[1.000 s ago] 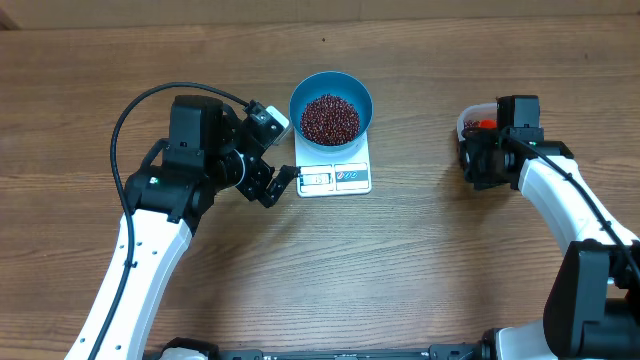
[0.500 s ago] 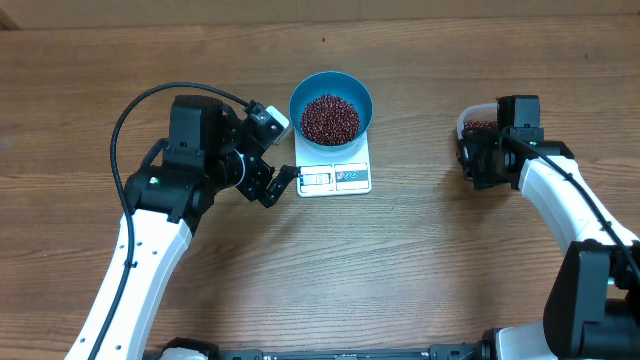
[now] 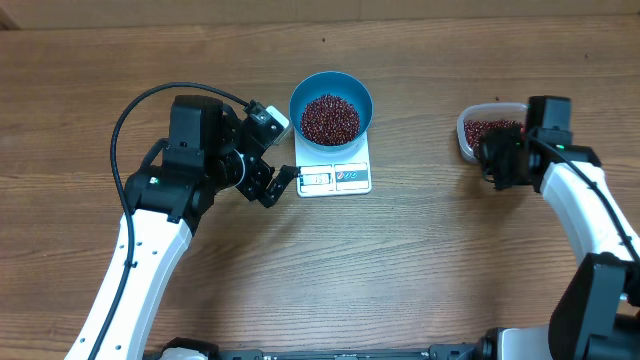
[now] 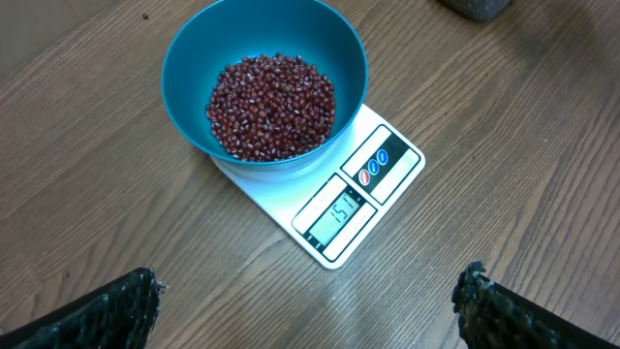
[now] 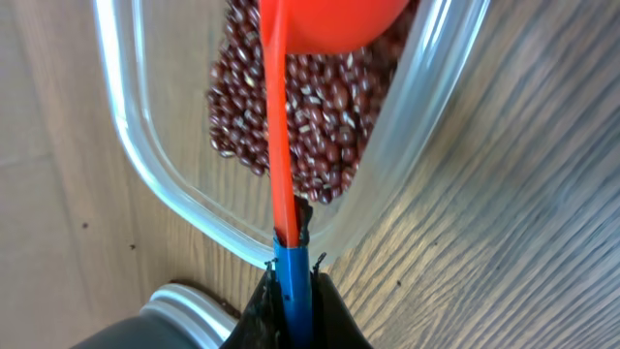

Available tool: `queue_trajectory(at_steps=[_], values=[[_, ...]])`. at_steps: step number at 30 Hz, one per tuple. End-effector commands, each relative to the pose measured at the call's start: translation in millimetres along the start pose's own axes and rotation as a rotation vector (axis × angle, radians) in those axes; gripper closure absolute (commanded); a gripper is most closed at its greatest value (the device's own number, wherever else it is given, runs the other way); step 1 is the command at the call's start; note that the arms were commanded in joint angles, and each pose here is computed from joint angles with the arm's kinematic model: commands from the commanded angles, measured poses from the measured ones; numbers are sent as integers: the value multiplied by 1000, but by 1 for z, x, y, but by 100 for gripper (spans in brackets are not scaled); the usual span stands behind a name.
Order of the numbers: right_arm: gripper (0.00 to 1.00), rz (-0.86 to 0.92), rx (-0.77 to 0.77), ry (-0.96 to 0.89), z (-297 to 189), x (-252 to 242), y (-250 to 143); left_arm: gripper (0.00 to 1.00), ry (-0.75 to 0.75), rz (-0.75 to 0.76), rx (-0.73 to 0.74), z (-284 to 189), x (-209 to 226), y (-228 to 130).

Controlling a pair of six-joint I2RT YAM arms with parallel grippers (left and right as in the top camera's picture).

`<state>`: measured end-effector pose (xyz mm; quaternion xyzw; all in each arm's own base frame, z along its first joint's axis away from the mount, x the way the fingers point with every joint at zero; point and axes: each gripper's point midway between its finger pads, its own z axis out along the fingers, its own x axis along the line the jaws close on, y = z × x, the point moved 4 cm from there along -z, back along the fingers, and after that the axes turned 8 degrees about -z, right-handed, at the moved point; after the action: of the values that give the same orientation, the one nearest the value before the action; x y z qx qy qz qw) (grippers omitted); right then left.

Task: Scoop item into bowl and weigh 150g on scale
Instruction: 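Scoop red beans and lift the scoop out of the tub, then carry the filled scoop with the right gripper over the blue bowl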

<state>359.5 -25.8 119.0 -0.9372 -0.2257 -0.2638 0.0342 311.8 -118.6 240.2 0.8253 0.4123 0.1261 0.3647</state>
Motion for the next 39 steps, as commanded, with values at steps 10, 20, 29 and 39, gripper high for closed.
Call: queue_trajectory(at_steps=[10,20,29,39], values=[[96,-336,144,366,-72,55,10,0,3,-12,-3,-1,2,1],[96,-481,234,403,-122,72,-4,0,3,-12,-3,-1,2,1],[96,-613,213,360,-168,95,-3,0,4,-11,-3,-1,2,1],[96,-945,66,270,-182,153,-20,1,3,-11,-3,-1,2,1]])
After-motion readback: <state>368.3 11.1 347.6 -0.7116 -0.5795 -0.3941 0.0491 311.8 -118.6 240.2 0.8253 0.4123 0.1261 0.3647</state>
